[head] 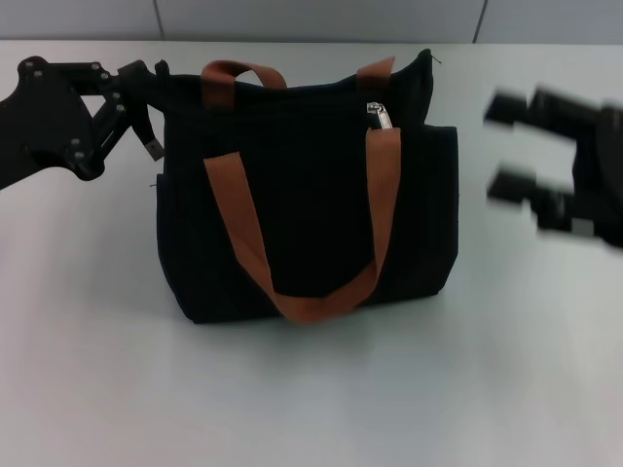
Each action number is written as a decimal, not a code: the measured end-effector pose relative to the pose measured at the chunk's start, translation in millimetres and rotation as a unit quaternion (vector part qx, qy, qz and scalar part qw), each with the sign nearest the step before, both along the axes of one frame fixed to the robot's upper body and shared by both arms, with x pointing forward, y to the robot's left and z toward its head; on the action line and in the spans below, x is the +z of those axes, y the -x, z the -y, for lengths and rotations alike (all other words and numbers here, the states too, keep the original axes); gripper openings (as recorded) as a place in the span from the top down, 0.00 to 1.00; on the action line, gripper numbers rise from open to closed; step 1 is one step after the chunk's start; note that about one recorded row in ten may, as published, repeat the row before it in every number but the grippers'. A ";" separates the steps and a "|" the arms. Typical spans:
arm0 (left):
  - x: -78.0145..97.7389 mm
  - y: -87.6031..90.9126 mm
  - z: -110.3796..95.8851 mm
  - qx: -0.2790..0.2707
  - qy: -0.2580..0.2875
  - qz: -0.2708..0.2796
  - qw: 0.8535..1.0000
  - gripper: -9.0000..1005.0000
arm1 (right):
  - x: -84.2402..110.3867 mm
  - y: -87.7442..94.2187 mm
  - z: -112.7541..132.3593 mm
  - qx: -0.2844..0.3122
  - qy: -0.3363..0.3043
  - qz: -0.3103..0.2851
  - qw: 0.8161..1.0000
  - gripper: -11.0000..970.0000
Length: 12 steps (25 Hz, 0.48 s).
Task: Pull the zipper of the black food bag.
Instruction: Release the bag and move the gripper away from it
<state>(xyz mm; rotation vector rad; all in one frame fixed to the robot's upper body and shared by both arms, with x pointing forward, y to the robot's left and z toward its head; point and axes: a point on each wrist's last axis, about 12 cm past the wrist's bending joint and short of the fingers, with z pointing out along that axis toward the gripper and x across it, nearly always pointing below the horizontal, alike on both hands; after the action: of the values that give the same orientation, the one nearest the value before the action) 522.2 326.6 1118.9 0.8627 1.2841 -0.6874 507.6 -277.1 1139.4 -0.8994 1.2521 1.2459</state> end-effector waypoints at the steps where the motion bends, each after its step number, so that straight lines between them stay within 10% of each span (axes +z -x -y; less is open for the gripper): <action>1: -0.2 0.3 0.1 -0.001 0.000 -0.001 1.000 0.94 | -13.6 8.5 3.4 0.007 0.018 0.009 1.000 0.34; 12: -6.4 6.6 -5.3 0.004 0.005 -0.031 0.999 0.94 | -78.9 44.2 -13.6 0.045 0.124 0.015 0.991 0.22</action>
<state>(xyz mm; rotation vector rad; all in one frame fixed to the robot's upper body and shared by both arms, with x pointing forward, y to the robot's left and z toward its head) 515.6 331.9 1112.5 0.8333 1.3384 -0.7187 463.4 -263.5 1060.5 -1.1604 1.3749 1.1590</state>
